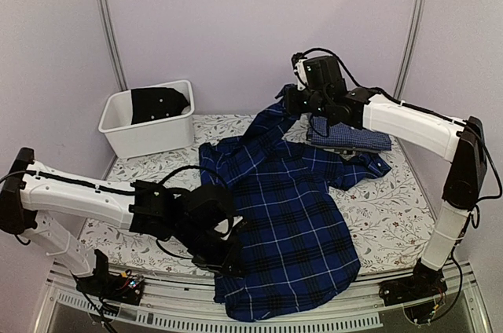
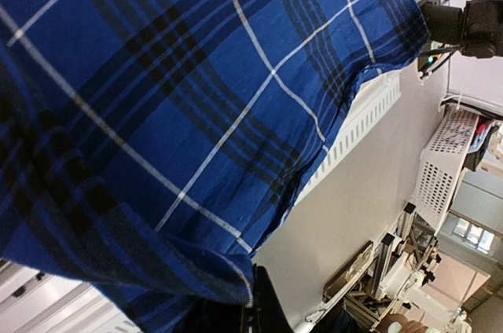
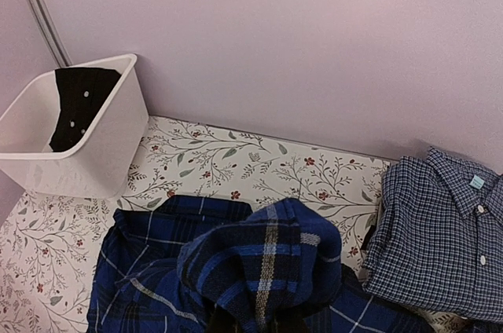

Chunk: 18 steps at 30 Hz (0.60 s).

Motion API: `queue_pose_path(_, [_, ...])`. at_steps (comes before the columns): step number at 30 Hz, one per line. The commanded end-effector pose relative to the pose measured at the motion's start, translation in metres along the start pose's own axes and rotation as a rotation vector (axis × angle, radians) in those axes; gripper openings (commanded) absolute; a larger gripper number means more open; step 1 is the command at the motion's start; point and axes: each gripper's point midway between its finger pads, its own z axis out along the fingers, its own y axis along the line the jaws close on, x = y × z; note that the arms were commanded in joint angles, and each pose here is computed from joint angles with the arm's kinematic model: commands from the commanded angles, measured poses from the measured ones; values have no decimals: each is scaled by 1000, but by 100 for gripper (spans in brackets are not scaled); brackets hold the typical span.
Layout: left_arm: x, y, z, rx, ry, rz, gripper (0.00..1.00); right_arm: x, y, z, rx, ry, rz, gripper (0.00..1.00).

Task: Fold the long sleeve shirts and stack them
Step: Fold the flattened shirt at the center of the board.

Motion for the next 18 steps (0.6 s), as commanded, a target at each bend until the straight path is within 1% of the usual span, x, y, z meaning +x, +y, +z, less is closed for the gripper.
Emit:
queue_pose_path(1, [-3, -18, 12, 75, 59, 90, 0, -6, -28, -9, 64, -14, 14, 0])
queue_pose_path(6, [-1, -21, 20, 106, 88, 90, 4, 0, -40, -14, 92, -5, 16, 0])
queue_pose_path(9, [-6, -20, 15, 94, 63, 94, 13, 10, -39, -12, 78, 20, 23, 0])
queue_pose_path(11, [-15, -21, 4, 95, 19, 92, 23, 19, -42, -13, 89, 42, 36, 0])
queue_pose_path(14, [-31, -23, -15, 124, -55, 93, 31, 26, -55, -18, 145, 47, 54, 0])
queue_pose_path(16, [-47, -23, -28, 129, -122, 92, 39, 22, -59, -23, 141, 35, 63, 0])
queue_pose_path(18, [-67, -16, -43, 111, -199, 79, 39, 18, -58, -26, 132, 27, 58, 0])
